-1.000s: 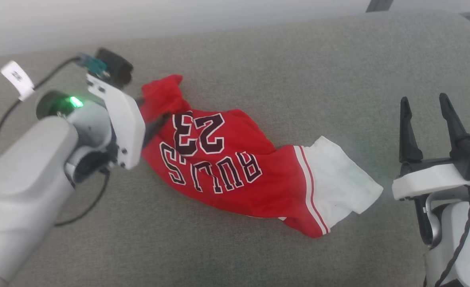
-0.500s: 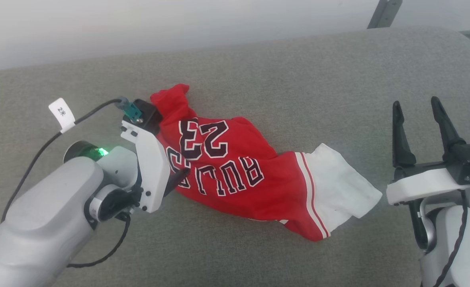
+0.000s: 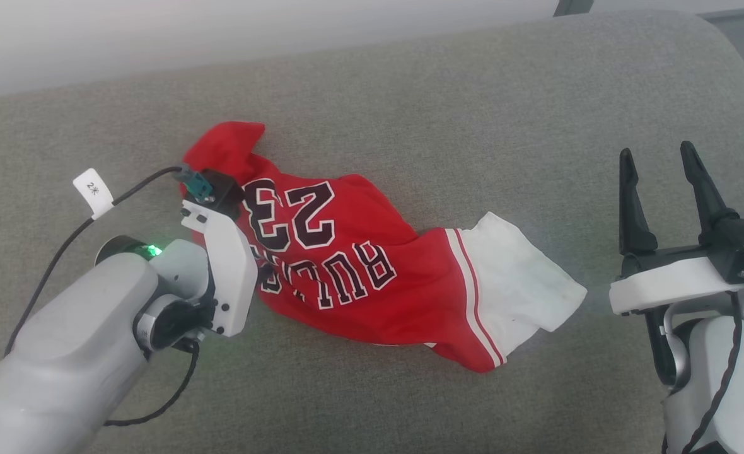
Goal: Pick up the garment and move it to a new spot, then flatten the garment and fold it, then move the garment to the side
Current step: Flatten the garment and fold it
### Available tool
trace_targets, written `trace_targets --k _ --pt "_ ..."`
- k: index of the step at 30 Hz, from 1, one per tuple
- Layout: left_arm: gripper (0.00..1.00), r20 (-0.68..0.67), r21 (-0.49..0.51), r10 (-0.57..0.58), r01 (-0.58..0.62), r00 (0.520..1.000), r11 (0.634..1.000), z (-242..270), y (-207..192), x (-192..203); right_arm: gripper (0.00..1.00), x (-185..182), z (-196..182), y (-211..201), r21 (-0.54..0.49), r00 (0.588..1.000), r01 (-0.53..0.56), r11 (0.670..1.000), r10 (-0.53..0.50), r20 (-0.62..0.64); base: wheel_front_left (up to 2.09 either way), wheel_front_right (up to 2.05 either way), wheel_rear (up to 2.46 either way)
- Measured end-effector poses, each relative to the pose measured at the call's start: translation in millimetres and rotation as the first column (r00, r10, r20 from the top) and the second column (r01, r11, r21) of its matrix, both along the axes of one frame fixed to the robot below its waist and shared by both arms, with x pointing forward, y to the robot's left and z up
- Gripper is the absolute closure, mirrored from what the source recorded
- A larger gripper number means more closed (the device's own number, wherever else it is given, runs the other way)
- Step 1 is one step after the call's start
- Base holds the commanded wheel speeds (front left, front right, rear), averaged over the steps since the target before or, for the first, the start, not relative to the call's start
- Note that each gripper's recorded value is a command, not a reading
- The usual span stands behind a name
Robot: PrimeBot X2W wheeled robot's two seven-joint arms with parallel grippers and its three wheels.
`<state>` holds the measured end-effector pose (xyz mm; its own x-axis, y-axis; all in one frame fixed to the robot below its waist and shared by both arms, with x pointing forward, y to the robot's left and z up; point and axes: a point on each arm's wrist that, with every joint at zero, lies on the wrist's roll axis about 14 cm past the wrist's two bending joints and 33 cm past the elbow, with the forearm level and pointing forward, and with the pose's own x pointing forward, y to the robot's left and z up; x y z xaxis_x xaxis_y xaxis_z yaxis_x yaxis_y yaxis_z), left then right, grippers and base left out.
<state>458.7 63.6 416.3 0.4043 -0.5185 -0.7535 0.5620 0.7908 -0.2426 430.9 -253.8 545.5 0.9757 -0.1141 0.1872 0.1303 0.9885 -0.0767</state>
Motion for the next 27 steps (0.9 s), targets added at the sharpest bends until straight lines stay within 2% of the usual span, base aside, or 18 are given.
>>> trace_targets --k 11,17,21,27 --pt "1.00 0.094 -0.054 -0.036 0.041 0.995 0.998 30.1 -15.0 22.4 0.00 -3.5 2.3 -8.0 -0.002 1.000 0.023 1.000 -0.023 0.006 0.00 0.00 0.00" --pt "1.00 0.256 -0.133 -0.101 0.139 0.961 0.981 83.3 -50.8 43.0 0.00 -7.2 1.8 -12.5 0.007 0.999 0.035 0.999 -0.035 0.003 0.00 0.00 0.00" --pt "1.00 0.359 -0.166 -0.143 0.213 0.922 0.963 105.7 -75.8 53.1 0.00 -7.5 3.0 -17.1 0.015 0.999 0.045 0.999 -0.045 0.007 0.00 0.00 0.00" --pt "1.00 0.364 -0.166 -0.205 0.279 0.909 0.946 89.5 -103.1 54.5 0.00 -12.1 -3.4 -28.3 0.023 0.997 0.076 0.997 -0.075 -0.012 0.00 0.00 0.00"
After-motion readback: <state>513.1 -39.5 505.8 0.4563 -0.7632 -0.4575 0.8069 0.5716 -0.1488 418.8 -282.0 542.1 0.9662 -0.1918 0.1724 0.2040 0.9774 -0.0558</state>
